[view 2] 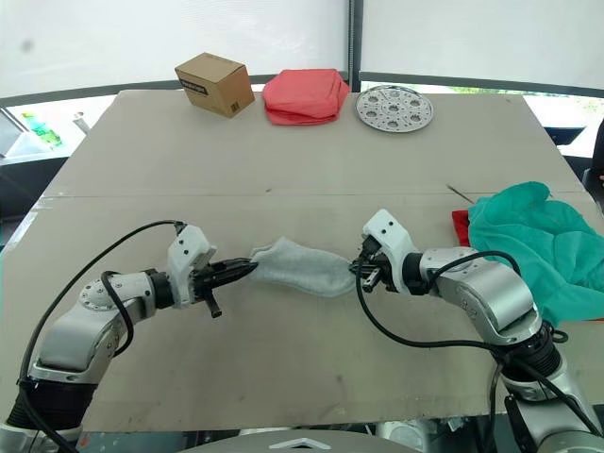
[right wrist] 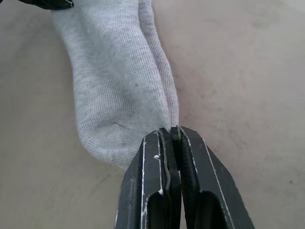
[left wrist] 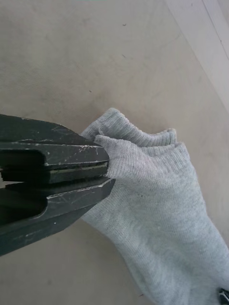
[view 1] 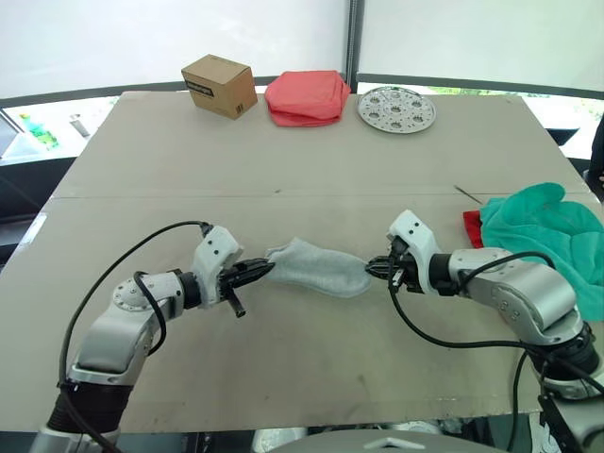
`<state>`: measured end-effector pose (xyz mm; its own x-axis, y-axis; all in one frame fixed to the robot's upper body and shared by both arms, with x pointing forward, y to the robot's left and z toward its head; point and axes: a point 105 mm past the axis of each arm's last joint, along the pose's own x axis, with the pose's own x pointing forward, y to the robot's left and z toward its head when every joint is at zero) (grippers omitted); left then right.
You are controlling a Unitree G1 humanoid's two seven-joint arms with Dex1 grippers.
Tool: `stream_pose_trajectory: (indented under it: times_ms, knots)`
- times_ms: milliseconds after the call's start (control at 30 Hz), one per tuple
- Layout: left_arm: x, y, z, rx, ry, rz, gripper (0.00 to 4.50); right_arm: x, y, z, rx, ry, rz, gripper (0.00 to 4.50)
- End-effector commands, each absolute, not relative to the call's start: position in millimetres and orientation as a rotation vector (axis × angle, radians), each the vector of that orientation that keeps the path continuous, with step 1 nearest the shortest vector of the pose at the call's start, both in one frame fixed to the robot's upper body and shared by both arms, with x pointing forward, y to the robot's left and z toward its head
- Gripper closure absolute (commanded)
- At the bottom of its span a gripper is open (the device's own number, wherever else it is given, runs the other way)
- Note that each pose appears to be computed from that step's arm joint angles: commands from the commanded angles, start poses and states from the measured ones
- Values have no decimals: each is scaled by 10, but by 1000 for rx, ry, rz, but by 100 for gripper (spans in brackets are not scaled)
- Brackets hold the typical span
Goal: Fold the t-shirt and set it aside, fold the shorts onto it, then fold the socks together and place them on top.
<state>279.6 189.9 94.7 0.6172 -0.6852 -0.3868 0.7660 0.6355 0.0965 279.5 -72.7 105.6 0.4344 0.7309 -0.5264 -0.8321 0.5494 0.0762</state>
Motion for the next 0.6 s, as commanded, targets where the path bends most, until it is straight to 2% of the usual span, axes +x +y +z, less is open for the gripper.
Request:
stream_pose_trajectory:
  times_ms: [33, 100, 167, 200, 300, 400, 500, 567, 600]
  knots:
    - [2849, 1911, 1006, 257, 281, -831, 342, 2833, -719, 1078, -231, 489, 979, 418]
    - [2854, 1980, 1025, 228, 278, -807, 255, 2839, -757, 1051, -260, 477, 968, 358]
    - [2853, 2056, 1125, 134, 252, -785, 147, 2880, -833, 1096, -294, 426, 927, 253]
    - [2846, 2088, 1197, 84, 230, -783, 112, 2878, -875, 1151, -292, 396, 924, 220]
    - [2803, 2087, 1352, -36, 197, -817, 112, 2847, -969, 1311, -258, 318, 941, 220]
    - [2773, 1905, 1463, -115, 173, -888, 211, 2811, -982, 1460, -170, 250, 972, 323]
    - [2754, 1602, 1334, -104, 211, -952, 352, 2733, -728, 1574, -131, 160, 1094, 450]
    - [2826, 1477, 1172, -71, 244, -929, 445, 2737, -548, 1525, -151, 141, 1149, 450]
    - [2866, 1414, 1104, -72, 249, -919, 448, 2778, -456, 1487, -153, 133, 1159, 450]
